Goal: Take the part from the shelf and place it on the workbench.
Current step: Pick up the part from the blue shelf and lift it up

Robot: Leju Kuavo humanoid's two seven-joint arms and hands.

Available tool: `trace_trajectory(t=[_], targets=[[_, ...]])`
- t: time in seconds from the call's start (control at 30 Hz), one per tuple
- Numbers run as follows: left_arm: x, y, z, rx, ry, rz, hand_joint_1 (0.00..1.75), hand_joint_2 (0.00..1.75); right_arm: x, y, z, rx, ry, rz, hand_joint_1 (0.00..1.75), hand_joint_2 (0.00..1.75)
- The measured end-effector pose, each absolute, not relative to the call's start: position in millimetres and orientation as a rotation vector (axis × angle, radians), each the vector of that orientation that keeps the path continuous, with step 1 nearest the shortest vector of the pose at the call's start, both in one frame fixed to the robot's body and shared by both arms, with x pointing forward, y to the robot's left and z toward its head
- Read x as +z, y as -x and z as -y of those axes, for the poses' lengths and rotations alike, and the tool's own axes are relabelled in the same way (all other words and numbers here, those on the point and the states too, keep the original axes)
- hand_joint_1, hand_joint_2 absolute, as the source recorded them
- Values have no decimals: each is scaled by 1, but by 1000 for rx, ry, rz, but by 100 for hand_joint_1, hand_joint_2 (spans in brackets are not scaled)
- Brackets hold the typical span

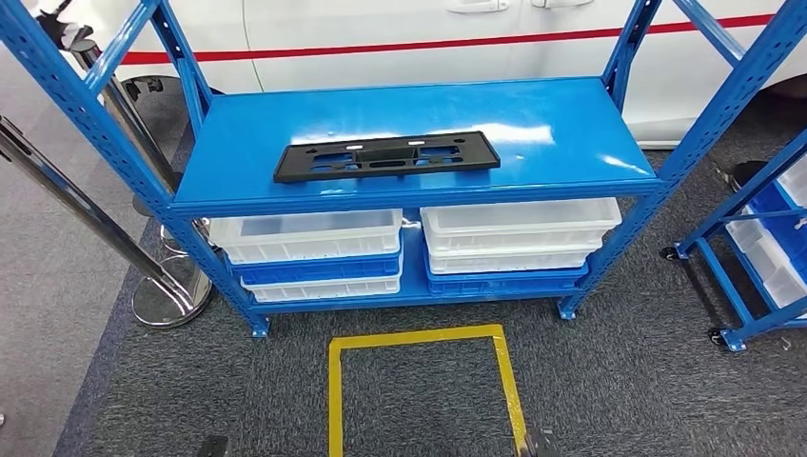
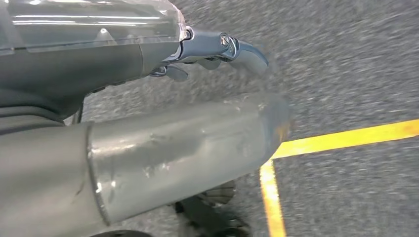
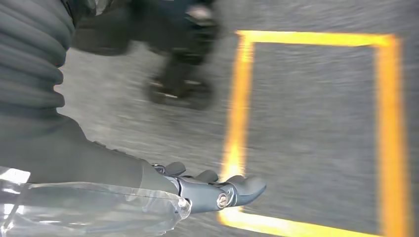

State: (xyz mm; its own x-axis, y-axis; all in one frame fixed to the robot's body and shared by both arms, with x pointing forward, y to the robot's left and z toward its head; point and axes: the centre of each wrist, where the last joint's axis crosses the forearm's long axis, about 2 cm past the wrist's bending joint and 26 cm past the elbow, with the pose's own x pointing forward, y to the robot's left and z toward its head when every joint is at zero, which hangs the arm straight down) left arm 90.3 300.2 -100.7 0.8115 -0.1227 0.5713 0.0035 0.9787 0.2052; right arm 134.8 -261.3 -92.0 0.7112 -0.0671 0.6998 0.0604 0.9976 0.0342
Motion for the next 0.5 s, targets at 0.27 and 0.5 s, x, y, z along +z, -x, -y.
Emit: trace_trajectory(t=[0.27, 0.5], targets=[[-104, -80, -287, -105, -153, 564, 0, 0, -50, -231, 258, 91, 97, 1072, 0, 175], [-104, -81, -279, -126, -122, 555, 0, 0, -20, -273, 257, 340, 272, 1217, 0, 175]])
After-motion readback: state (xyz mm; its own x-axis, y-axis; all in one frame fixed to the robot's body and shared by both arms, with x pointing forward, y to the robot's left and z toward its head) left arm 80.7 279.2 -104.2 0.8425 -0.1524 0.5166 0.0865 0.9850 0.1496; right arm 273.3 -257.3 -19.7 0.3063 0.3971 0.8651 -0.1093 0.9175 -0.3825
